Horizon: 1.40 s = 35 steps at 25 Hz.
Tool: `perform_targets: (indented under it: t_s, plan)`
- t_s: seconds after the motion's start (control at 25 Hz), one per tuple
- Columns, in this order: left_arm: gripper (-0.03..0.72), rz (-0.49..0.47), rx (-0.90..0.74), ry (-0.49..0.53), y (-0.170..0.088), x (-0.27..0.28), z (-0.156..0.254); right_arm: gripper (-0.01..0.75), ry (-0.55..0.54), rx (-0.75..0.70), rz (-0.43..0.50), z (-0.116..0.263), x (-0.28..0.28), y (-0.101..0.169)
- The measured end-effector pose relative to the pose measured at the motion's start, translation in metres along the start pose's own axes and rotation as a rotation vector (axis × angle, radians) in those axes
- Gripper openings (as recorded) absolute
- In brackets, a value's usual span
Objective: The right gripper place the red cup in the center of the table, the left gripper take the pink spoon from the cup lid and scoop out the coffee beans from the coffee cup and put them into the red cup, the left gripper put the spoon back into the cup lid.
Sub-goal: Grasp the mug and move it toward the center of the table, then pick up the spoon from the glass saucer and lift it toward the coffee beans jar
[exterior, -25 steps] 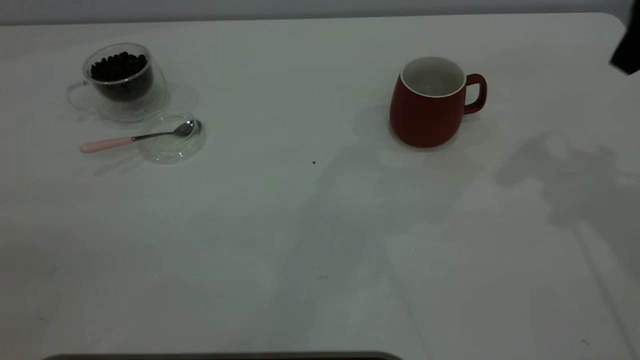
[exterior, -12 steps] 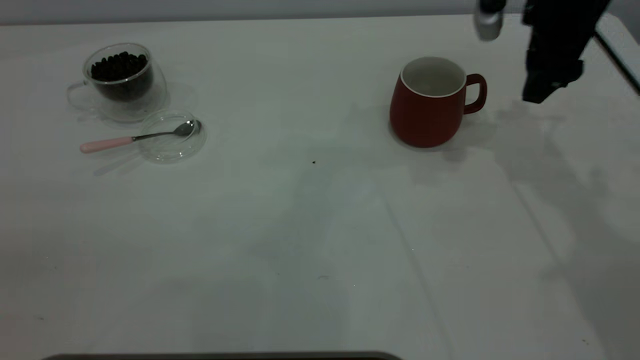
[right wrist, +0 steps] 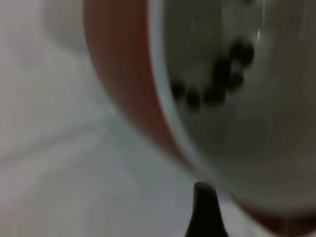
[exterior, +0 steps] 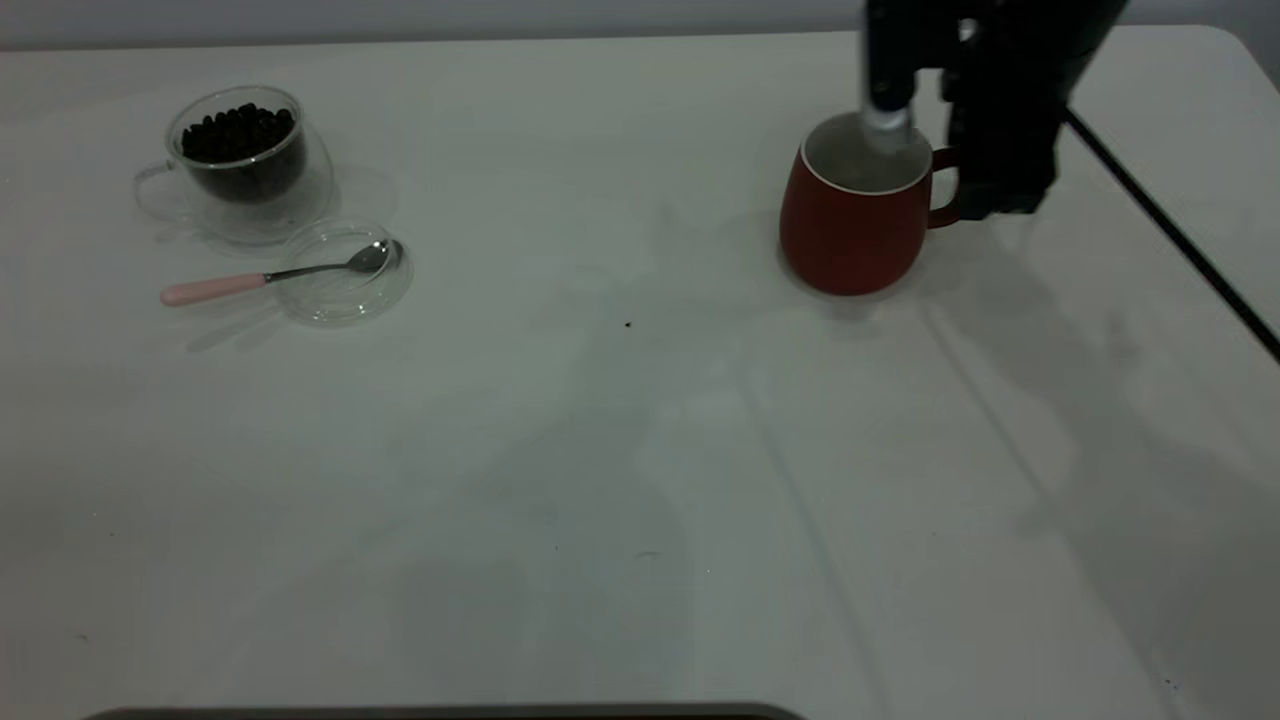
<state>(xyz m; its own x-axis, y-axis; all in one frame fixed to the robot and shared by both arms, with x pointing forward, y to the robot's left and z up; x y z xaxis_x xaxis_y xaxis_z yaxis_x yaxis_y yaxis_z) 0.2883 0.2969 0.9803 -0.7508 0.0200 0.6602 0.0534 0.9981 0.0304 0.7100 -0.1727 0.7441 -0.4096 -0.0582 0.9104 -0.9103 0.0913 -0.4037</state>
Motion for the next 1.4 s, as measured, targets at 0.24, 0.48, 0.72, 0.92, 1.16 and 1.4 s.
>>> perform_targets:
  t_s: [0.24,0.48,0.72,0.92,1.16,1.4]
  plan:
    - [0.59,0.0,0.0,0.0,0.0,0.0,0.0,0.586,-0.041,0.045,-0.005,-0.037,0.0,0.015]
    - [0.59,0.0,0.0,0.0,0.0,0.0,0.0,0.586,-0.128,-0.041,-0.008,-0.085,0.005,0.031]
    - [0.59,0.0,0.0,0.0,0.0,0.0,0.0,0.586,-0.239,-0.211,-0.027,-0.133,0.013,0.048]
    - [0.59,0.0,0.0,0.0,0.0,0.0,0.0,0.586,-0.303,-0.292,-0.027,-0.16,0.024,0.053]
    - [0.59,0.0,0.0,0.0,0.0,0.0,0.0,0.586,-0.289,-0.455,-0.189,-0.147,0.119,0.033]
    - [0.59,0.0,0.0,0.0,0.0,0.0,0.0,0.586,-0.148,-0.673,-0.299,-0.091,0.258,0.031]
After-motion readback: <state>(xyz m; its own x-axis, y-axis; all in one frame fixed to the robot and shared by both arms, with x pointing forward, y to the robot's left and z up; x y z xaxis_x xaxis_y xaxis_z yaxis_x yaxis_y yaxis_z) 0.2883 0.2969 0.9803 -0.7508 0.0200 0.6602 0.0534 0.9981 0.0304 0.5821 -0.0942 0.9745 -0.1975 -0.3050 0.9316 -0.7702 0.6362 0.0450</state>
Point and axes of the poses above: a point on each arm's last joint axis where the gripper is mounted, x pointing back along that axis away from the gripper, y along the wrist's bending axis when the last joint is at zero, z = x × y, the point moved 8 cm from there along -x, pointing out along that axis toward the gripper, and after that the axes turned 1 degree about -x, right-handed, at the moved point
